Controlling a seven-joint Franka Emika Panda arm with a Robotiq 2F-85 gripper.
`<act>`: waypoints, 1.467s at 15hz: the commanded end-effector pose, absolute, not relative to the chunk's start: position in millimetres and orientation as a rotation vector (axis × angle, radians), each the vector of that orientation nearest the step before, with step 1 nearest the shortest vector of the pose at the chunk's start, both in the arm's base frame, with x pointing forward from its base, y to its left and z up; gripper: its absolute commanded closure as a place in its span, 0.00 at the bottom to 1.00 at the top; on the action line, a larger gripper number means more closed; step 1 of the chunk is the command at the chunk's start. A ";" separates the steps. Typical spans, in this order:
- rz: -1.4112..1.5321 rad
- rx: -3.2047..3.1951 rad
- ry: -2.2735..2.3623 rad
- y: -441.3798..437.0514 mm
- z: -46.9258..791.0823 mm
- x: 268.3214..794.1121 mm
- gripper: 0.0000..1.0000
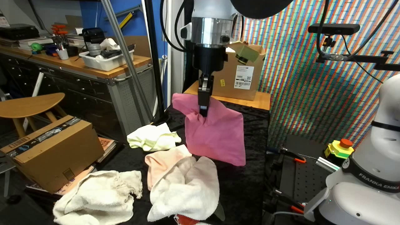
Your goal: Move all the clothes, the orange object and put together on the left side of the table
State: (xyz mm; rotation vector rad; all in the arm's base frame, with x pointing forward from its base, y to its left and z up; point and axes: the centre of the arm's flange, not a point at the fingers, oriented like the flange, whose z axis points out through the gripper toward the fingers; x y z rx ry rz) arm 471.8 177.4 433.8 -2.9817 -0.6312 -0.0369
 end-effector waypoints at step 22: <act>0.008 -2.750 -0.743 283.4 426.9 419.1 0.88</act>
